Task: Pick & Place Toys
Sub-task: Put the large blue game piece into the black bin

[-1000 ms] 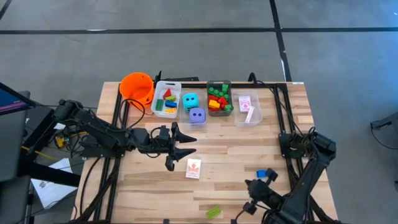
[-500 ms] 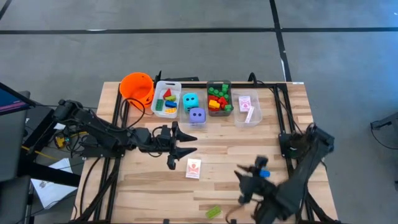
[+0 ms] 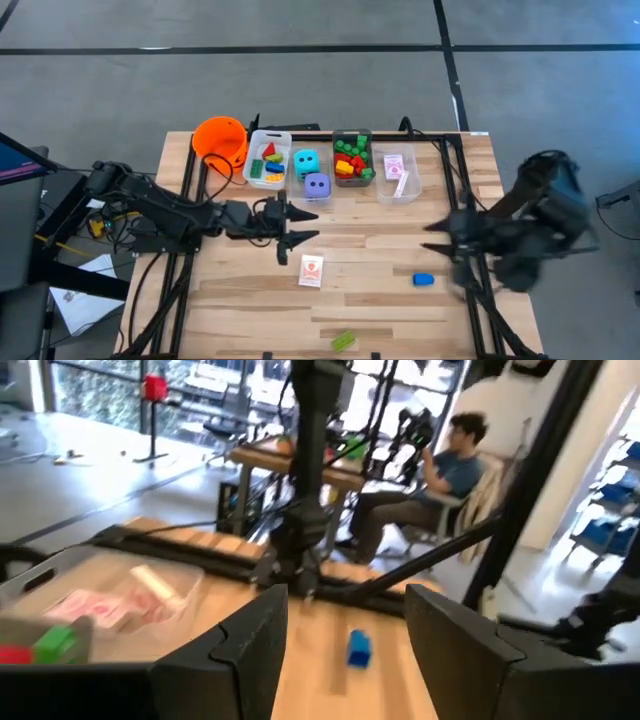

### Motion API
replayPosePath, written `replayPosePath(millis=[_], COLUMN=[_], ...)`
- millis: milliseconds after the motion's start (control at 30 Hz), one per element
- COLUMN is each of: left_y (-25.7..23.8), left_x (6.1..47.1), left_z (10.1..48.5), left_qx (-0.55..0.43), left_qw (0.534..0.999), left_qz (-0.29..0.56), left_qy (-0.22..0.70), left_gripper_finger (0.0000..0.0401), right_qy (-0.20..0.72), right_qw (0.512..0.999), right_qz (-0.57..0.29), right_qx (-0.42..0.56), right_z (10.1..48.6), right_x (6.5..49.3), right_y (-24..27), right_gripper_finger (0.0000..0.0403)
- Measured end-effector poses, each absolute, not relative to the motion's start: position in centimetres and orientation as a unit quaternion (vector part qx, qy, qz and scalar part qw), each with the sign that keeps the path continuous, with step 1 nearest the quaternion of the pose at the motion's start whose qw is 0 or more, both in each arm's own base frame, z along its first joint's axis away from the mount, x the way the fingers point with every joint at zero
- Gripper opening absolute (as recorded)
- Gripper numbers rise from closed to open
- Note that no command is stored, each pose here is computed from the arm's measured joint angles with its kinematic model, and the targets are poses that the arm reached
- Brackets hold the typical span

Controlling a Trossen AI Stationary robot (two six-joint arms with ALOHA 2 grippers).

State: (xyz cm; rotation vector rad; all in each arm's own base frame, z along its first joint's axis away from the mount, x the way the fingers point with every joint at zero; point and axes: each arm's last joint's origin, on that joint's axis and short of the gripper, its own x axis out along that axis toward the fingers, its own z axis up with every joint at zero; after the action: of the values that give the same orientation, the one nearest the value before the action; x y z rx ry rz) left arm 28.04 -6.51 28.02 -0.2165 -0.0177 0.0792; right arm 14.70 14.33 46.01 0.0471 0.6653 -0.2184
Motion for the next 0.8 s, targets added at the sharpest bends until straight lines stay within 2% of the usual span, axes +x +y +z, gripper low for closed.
replayPosePath(millis=[133,233,333,467,633,800], left_y=[-5.8,-5.3,-4.9,-4.8,-4.8,-4.8], left_x=[28.2,28.3,28.3,28.3,28.3,28.3], left_z=[27.4,27.1,27.0,27.0,27.1,27.1], left_qx=[-0.099,-0.095,-0.097,-0.099,-0.100,-0.123], left_qw=[0.993,0.993,0.992,0.991,0.991,0.989], left_qz=[0.056,0.066,0.073,0.076,0.076,0.076], left_qy=[0.018,0.036,0.040,0.037,0.036,0.034], left_gripper_finger=[0.0195,0.0195,0.0195,0.0195,0.0195,0.0195], right_qy=[0.302,0.251,0.228,0.229,0.307,0.364], right_qw=[0.949,0.964,0.971,0.967,0.941,0.914], right_qz=[-0.069,-0.059,-0.057,-0.077,-0.075,-0.051], right_qx=[0.057,0.059,0.044,0.078,0.123,0.173], right_z=[45.3,43.0,38.4,30.7,22.4,18.5], right_x=[10.6,7.6,5.8,4.8,4.1,4.0], right_y=[13.6,12.9,12.4,11.9,11.9,12.8], right_gripper_finger=[0.0149,0.0144,0.0139,0.0135,0.0136,0.0137])
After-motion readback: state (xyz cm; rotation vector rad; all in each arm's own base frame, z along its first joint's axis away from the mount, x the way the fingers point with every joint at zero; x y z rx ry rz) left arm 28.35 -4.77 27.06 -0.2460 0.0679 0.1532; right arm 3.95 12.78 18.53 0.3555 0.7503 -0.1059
